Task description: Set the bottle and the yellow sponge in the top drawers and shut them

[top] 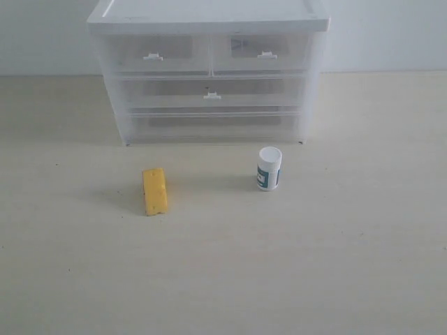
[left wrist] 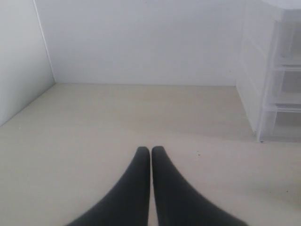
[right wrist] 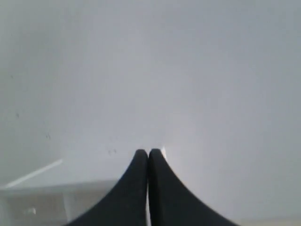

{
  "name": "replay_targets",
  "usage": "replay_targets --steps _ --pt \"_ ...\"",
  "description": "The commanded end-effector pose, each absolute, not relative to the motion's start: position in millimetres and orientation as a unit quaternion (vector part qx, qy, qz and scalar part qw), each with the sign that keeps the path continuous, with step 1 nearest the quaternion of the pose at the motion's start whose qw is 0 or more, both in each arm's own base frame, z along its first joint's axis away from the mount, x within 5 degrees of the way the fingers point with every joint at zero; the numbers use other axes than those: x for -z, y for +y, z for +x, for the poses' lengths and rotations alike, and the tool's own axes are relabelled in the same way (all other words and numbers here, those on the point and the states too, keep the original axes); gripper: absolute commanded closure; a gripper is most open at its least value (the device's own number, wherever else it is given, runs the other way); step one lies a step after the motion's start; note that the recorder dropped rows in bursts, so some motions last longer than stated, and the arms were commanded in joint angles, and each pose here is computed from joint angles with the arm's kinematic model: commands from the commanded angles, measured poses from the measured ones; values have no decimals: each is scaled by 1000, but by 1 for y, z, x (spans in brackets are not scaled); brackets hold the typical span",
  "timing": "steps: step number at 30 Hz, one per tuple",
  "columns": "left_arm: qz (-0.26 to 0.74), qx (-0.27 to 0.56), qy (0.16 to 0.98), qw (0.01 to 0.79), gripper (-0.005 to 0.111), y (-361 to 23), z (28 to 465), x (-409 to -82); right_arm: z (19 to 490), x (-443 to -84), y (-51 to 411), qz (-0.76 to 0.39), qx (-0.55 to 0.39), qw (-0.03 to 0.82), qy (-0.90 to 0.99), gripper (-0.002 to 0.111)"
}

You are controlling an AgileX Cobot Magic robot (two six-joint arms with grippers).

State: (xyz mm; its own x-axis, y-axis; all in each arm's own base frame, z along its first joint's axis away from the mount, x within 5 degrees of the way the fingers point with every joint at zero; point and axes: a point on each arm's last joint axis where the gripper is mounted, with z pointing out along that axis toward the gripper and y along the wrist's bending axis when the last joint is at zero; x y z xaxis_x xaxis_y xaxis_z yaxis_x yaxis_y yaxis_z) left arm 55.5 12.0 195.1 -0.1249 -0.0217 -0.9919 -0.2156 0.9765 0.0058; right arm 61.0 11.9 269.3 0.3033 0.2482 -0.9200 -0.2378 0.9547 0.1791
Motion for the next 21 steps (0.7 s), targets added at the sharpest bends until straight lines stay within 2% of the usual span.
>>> replay_targets --steps 1,6,13,14,21 --pt "-85 -66 748 655 103 12 56 -194 109 -256 22 -18 -137 703 697 108" --pt "-85 -66 748 655 103 12 56 -194 168 -228 54 -78 -200 593 776 108" --pt "-85 -66 748 655 103 12 56 -194 236 -187 129 -114 -428 513 735 108" --pt "-85 -66 748 655 103 12 56 -194 253 -180 149 -102 -492 483 717 108" --pt "-85 -66 748 655 103 12 56 -194 302 -164 220 3 -651 338 680 87"
